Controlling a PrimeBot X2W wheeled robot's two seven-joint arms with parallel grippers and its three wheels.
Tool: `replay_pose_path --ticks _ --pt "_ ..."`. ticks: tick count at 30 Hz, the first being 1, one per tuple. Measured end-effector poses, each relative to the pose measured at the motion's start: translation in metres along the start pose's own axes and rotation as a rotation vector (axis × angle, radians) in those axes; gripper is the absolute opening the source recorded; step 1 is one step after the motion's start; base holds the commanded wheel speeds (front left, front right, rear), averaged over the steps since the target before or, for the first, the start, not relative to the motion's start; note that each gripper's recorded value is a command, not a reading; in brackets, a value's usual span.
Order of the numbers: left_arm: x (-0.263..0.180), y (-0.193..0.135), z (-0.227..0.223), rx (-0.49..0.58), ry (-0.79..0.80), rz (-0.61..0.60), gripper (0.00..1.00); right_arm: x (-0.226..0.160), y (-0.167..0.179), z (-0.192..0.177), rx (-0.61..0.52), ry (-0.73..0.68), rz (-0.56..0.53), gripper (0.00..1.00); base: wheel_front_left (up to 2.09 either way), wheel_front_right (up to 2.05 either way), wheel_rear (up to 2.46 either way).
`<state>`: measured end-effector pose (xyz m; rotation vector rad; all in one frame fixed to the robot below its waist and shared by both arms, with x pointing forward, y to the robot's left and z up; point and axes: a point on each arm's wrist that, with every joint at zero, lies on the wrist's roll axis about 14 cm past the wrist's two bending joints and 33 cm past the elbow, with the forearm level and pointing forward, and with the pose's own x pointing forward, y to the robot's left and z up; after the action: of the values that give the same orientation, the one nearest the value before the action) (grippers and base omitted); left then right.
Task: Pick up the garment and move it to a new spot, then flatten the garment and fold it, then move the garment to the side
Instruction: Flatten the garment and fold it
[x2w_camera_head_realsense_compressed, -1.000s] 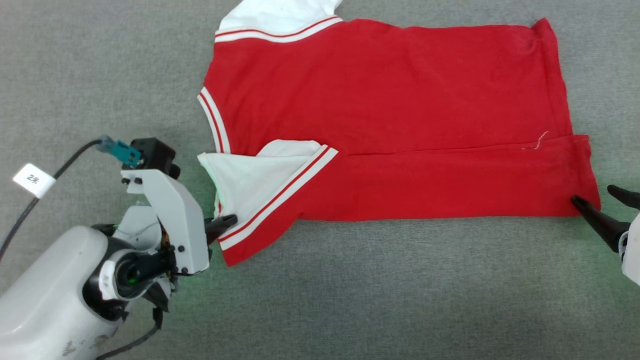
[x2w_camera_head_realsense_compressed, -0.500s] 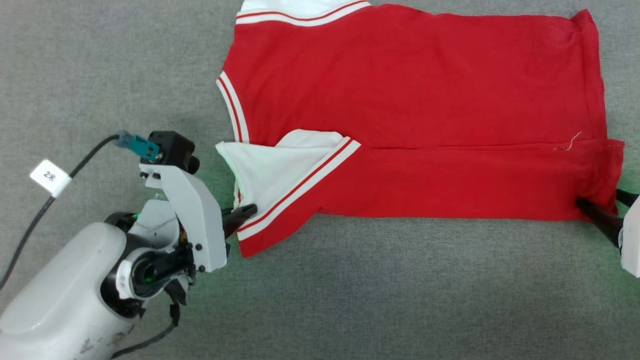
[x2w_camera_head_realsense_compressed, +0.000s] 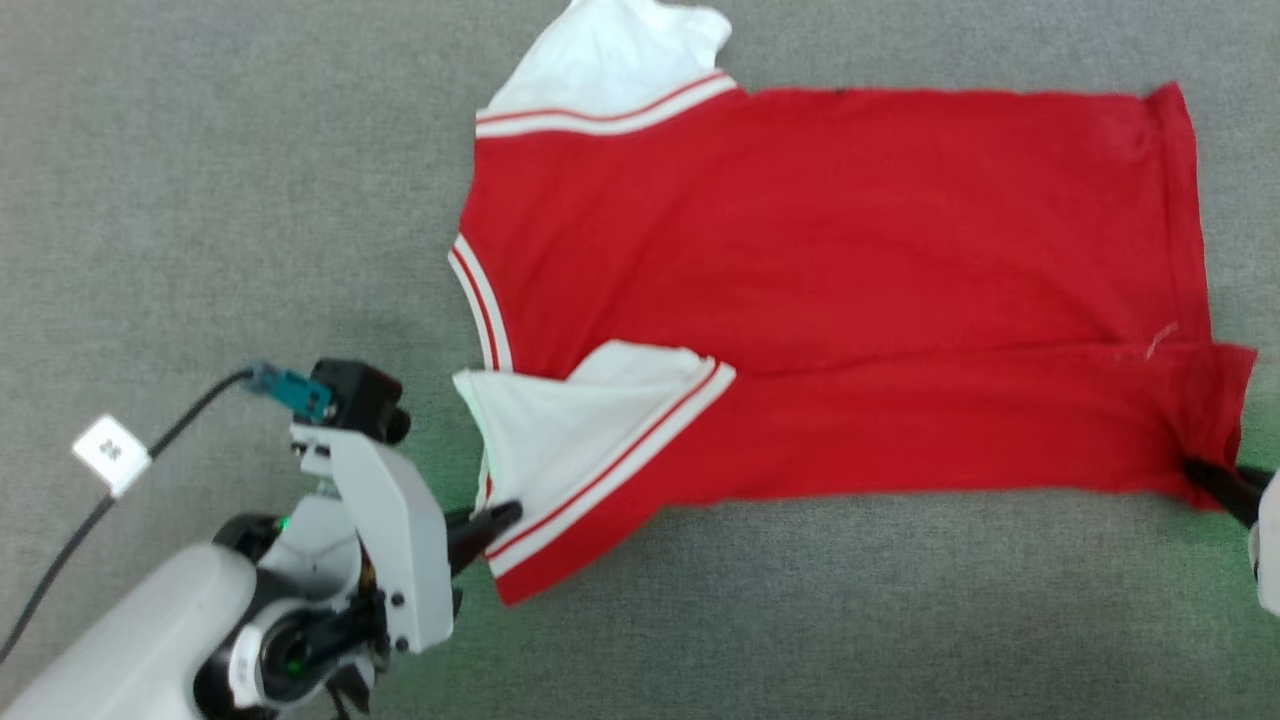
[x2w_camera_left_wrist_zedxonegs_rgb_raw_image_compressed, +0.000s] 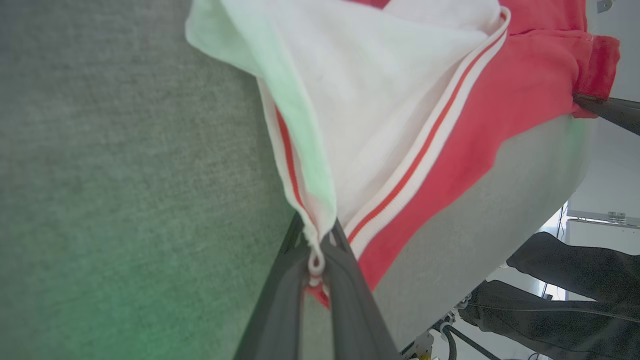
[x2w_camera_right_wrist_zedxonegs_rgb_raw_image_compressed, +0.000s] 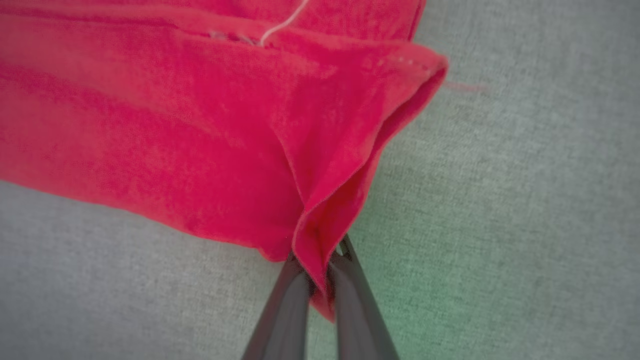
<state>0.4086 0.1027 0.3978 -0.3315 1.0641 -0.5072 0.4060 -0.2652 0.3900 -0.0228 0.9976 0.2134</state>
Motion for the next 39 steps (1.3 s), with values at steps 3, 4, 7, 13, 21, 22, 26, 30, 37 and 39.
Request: replay_pose_path --ticks 3,4,7,13,21,22,26,30,37,39 --pt "-0.009 -0.005 -0.008 0.003 -0.004 -0.003 0.0 -0.007 0.0 -0.011 0.003 0.029 0.004 0.0 0.0 0.0 0.0" --pt "-0.012 -0.007 -0.011 0.004 -0.005 -0.007 0.0 -0.008 0.0 -0.015 0.003 0.04 0.004 0.0 0.0 0.0 0.0" --pt "-0.019 -0.013 -0.023 -0.002 0.008 -0.017 0.0 -0.014 -0.001 -0.027 0.01 0.073 0.004 0.0 0.0 0.0 0.0" --pt "-0.028 -0.017 -0.032 -0.012 -0.019 -0.019 0.0 -0.022 -0.001 -0.031 0.023 0.051 -0.005 0.68 0.0 0.0 0.0" --pt "-0.052 -0.011 0.002 0.053 -0.181 0.035 1.0 -0.042 0.001 0.024 0.09 -0.235 -0.009 1.0 0.0 0.0 0.0" --pt "-0.058 -0.01 0.012 0.066 -0.219 0.047 1.0 -0.048 0.002 0.034 0.092 -0.285 -0.01 1.0 0.0 0.0 0.0" --pt "-0.082 -0.007 0.064 0.136 -0.381 0.09 1.0 -0.068 0.017 0.069 0.072 -0.456 0.005 1.0 0.0 0.0 0.0" --pt "-0.09 0.001 0.117 0.292 -0.496 0.189 1.0 -0.073 0.039 0.085 0.041 -0.541 0.04 1.0 0.0 0.0 0.0" --pt "-0.065 -0.003 0.198 0.351 -0.564 0.202 1.0 -0.066 0.059 0.09 0.027 -0.59 0.07 1.0 0.0 0.0 0.0" --pt "-0.054 -0.001 0.219 0.375 -0.568 0.217 1.0 -0.063 0.058 0.09 0.039 -0.599 0.069 1.0 0.0 0.0 0.0"
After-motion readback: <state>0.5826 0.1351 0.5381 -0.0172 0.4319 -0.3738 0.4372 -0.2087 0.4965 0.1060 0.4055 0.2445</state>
